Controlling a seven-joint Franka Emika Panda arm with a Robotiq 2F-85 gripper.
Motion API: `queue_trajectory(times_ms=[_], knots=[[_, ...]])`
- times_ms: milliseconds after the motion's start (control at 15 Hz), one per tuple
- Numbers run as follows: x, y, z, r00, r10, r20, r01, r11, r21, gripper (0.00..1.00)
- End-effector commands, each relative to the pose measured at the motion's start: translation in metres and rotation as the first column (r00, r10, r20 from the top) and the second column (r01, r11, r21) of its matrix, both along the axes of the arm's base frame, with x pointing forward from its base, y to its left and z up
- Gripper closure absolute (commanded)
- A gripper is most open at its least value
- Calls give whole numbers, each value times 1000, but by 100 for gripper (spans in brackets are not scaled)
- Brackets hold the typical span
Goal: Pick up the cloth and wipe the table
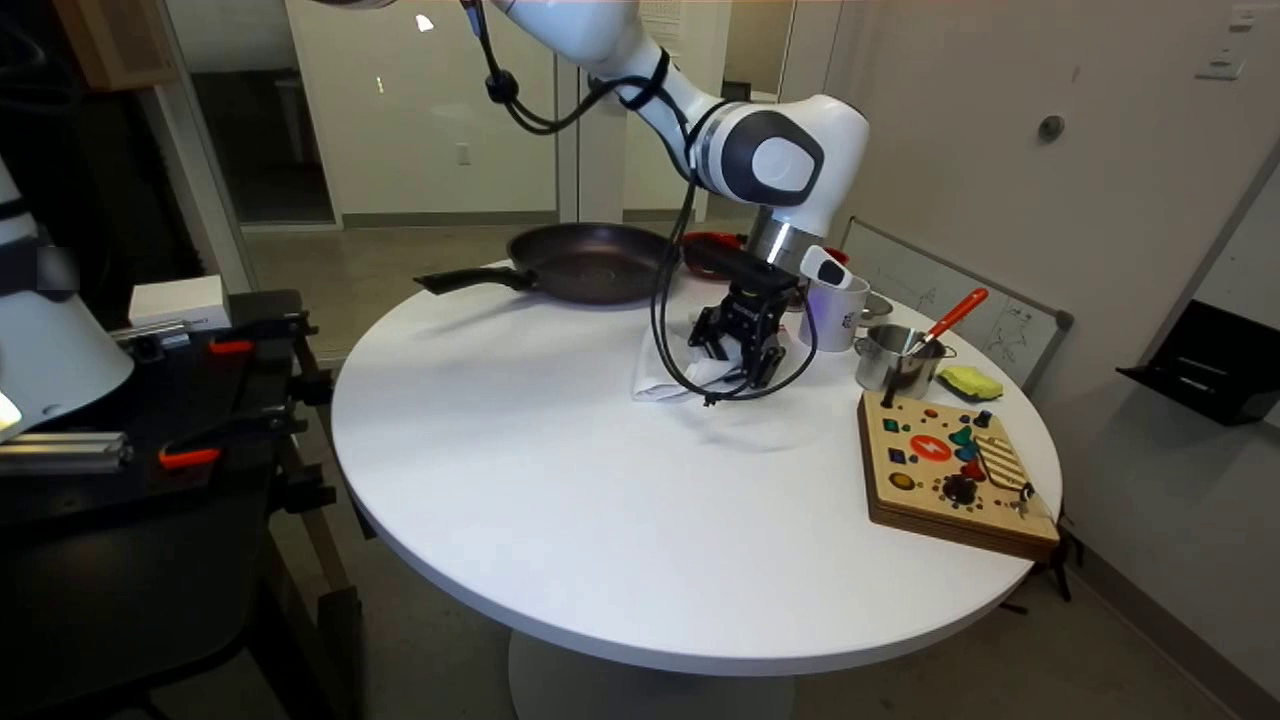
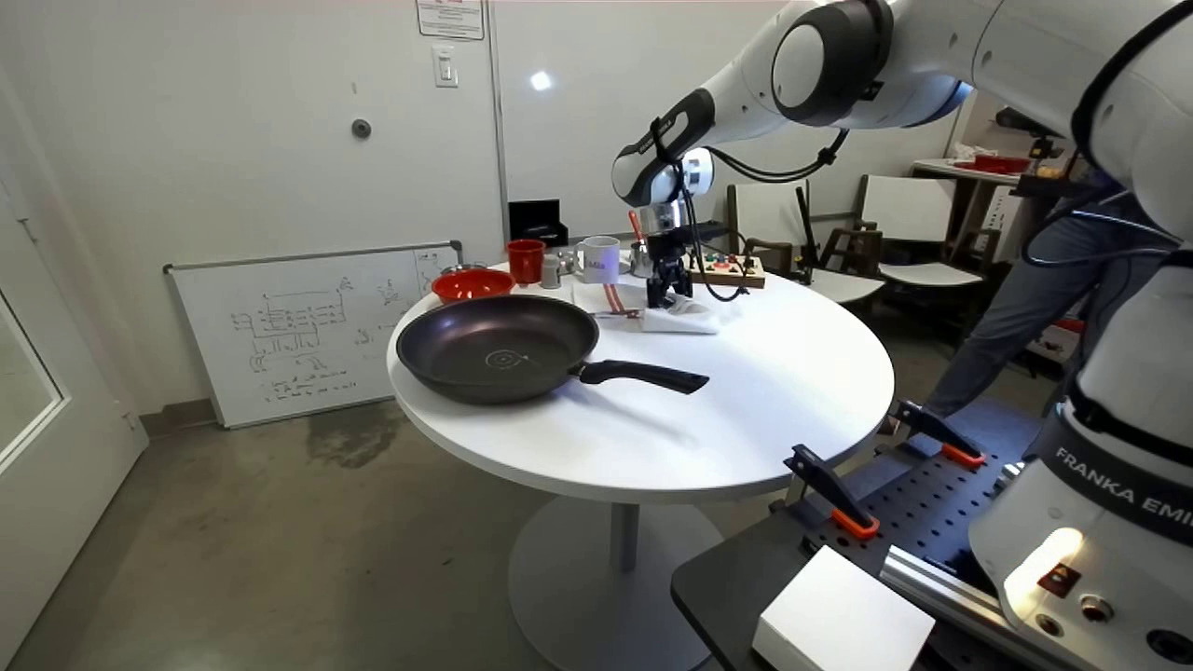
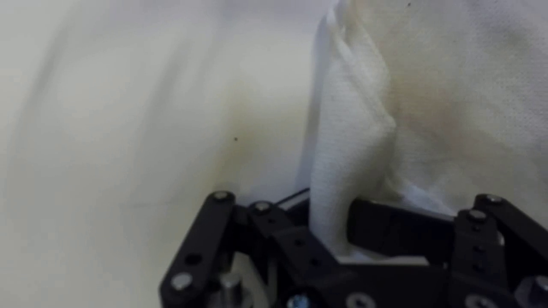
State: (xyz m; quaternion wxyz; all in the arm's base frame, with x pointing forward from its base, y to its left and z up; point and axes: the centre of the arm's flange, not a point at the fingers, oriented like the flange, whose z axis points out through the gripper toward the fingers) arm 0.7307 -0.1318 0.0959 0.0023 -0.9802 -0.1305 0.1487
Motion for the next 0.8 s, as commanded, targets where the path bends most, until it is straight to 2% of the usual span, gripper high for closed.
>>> queue_trajectory(times_ms=[0,733], knots=[[21,-22,4,999,-33,-3,33,999,-6,97],[19,-78,6,990,-142,-25,140,989,-53,97]])
